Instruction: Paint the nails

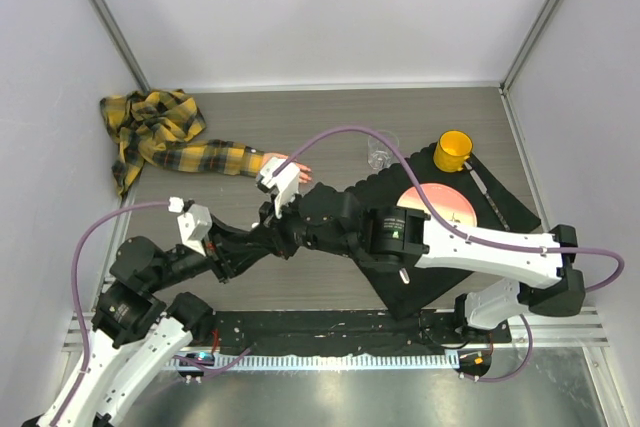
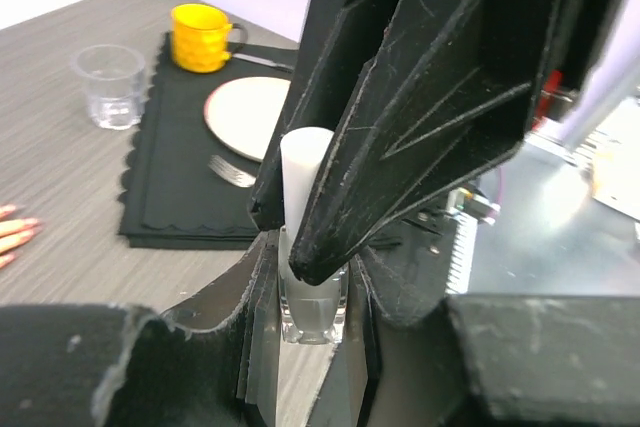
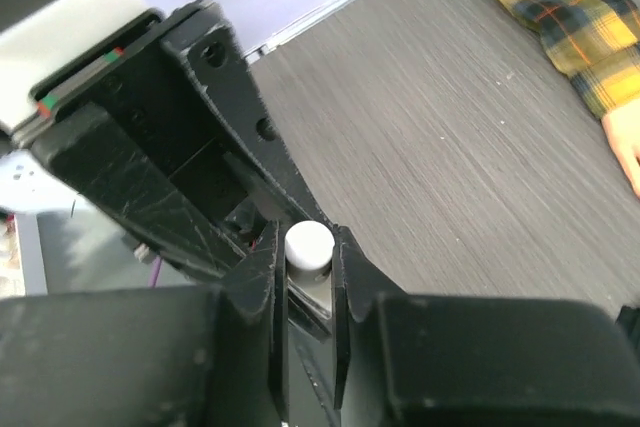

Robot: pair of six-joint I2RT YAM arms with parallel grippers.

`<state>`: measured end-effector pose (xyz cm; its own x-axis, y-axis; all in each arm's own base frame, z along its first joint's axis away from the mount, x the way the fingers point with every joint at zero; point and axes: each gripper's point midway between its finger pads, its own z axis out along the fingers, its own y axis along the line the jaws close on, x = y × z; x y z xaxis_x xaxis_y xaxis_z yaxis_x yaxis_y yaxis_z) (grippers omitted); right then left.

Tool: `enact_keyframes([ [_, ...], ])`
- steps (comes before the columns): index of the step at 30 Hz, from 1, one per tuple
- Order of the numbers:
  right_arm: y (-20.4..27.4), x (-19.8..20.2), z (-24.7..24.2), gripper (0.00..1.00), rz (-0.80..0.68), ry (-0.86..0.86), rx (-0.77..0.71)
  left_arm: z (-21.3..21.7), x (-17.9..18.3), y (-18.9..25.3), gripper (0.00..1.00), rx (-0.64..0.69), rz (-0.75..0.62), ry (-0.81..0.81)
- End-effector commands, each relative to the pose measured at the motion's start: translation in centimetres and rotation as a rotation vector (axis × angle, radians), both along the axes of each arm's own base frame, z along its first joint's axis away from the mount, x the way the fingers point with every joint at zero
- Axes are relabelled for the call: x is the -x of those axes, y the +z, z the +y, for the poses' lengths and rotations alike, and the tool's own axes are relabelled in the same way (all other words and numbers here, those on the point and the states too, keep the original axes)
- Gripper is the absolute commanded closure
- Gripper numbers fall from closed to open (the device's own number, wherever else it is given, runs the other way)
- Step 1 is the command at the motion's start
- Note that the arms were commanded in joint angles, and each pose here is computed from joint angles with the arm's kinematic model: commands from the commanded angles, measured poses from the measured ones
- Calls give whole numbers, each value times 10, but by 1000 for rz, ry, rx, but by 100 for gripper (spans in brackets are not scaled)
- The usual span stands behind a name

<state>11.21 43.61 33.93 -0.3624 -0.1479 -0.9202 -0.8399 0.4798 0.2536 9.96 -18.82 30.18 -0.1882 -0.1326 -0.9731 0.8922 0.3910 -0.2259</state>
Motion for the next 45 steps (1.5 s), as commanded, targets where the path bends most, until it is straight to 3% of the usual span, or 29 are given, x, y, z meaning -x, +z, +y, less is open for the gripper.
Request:
enact_keyframes([
  [1,14,16,-7,100,-105,203,-41,-7,45,34,100,96,-125,-223],
  [2,-5,51,-9,100,-32,477,-56,-7,59,40,100,113,-162,-293],
  [3,2,65,-9,100,-34,599,-120,-6,66,42,100,132,-155,-322],
  [5,-4,97,-18,100,42,814,-152,-7,74,44,100,142,-166,-367],
  [7,-9,104,-18,100,75,864,-148,-9,74,43,100,134,-154,-384],
  [10,-17,84,-7,99,66,745,-121,-12,68,39,100,116,-133,-375],
  [12,-16,57,-3,91,55,565,-95,-12,65,36,100,104,-119,-361],
  [15,-2,31,-8,73,73,370,-76,-11,58,36,100,102,-118,-315],
  [16,2,19,-12,62,62,278,-77,-10,56,37,100,103,-120,-303],
  [19,16,13,-25,42,85,195,-119,-10,53,34,100,96,-117,-284],
  [23,30,15,-35,32,109,155,-143,-12,46,31,100,82,-96,-265],
  [30,33,26,-33,34,108,161,-73,-15,39,26,100,62,-67,-256],
  [34,39,28,-32,47,112,171,-35,-16,39,26,100,58,-61,-257],
  [37,34,28,-32,51,123,172,15,-16,38,25,100,55,-57,-257],
  [45,22,28,-32,51,124,178,70,-16,39,25,100,54,-57,-260],
])
